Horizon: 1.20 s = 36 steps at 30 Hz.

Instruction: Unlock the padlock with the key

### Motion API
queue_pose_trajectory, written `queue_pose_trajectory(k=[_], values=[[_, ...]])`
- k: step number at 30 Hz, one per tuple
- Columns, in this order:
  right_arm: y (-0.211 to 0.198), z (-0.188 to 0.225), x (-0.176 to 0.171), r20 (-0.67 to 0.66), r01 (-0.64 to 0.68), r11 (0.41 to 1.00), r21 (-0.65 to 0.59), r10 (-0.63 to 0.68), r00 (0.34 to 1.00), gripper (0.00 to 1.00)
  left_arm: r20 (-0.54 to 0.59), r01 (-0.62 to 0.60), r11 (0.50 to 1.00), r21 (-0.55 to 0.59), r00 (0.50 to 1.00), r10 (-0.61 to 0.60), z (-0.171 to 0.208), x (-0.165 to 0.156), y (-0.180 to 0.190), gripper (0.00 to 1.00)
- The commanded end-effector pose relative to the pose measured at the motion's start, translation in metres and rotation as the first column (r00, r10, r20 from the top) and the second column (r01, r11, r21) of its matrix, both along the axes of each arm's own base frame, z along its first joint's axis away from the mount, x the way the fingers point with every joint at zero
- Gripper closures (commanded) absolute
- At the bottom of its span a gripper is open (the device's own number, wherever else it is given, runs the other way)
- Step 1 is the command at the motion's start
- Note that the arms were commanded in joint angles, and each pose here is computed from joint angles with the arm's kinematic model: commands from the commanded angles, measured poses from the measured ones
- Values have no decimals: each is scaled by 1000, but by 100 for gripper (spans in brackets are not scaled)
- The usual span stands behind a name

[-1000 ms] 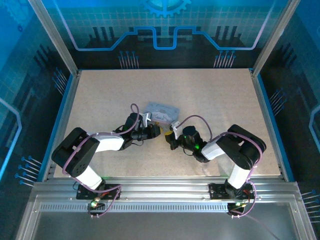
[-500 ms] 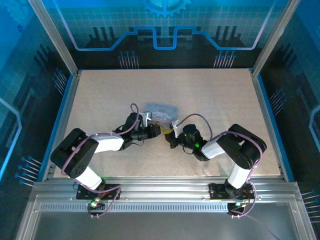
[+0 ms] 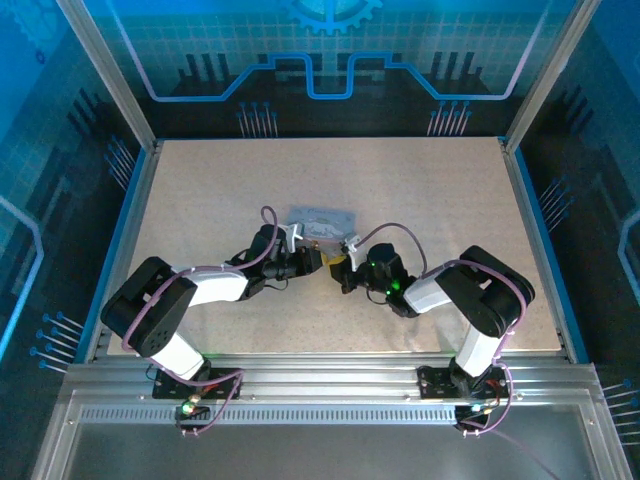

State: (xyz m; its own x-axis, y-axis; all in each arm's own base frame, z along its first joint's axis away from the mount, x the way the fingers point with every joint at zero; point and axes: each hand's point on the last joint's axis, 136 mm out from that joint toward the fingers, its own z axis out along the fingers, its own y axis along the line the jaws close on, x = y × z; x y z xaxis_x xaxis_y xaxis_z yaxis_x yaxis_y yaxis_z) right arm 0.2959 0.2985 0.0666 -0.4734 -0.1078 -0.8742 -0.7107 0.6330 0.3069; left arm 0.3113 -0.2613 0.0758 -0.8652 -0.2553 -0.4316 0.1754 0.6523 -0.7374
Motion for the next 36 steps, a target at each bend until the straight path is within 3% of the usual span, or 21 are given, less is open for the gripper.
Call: queue_pose_trajectory(k=[1, 20, 36], values=[[19, 60, 18, 136, -28, 990, 141, 9, 991, 98, 33, 114, 991, -64, 993, -112, 21, -13, -26, 80], [1, -3, 9, -29, 46, 998, 34, -45, 999, 99, -39, 77, 994, -78, 996, -80, -10, -6, -30, 72], [-14, -37, 2, -178, 84, 990, -110, -103, 979, 99, -47, 2, 999, -42, 999, -4, -11, -6, -12, 39]])
